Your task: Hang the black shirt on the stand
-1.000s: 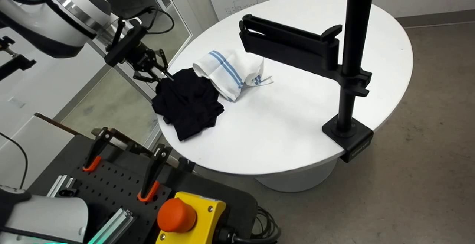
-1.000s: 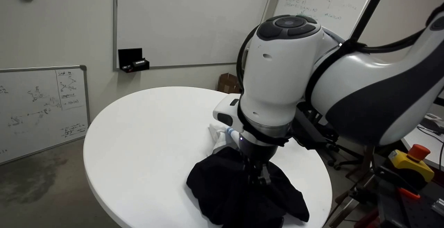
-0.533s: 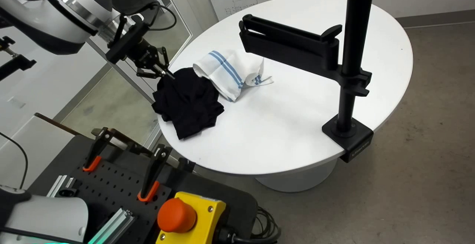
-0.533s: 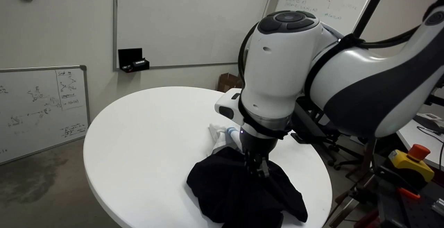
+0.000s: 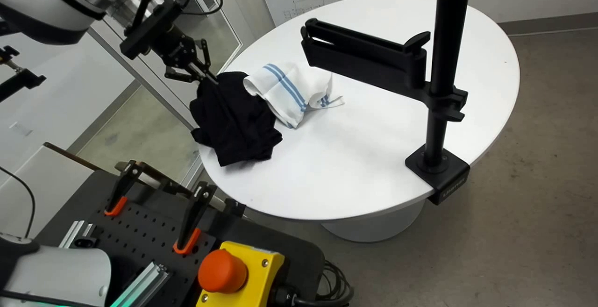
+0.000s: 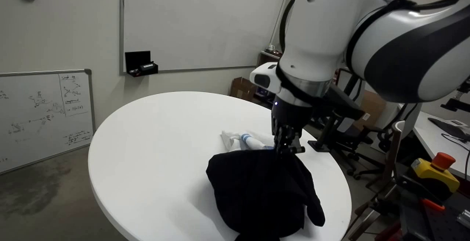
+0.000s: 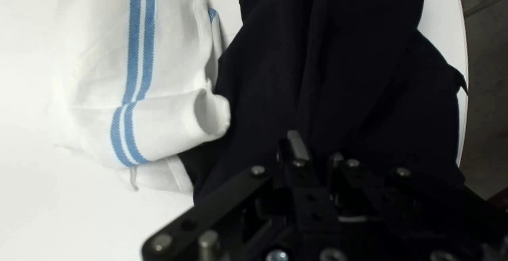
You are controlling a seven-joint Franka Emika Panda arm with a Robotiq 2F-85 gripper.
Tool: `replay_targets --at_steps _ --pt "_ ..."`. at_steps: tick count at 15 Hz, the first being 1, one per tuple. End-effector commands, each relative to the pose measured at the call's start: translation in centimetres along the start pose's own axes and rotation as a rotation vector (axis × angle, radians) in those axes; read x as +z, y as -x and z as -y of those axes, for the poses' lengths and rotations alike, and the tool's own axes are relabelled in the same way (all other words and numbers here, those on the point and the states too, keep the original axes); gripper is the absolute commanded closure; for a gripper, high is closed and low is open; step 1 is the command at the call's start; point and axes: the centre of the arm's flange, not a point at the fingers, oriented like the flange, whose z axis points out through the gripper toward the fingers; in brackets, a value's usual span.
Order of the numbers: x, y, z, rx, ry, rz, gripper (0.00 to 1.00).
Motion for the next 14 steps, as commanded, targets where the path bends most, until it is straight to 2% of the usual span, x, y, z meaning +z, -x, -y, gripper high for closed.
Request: replay_targets --at_steps 1,7,14 --pt "-5.8 4.6 -0.7 0.001 0.002 -0.059 0.97" --pt "-12.9 10.2 -1.0 -0.024 0.011 -0.147 0.97" --pt "-19.9 16.7 -2.0 0.03 0.0 -0.3 0.97"
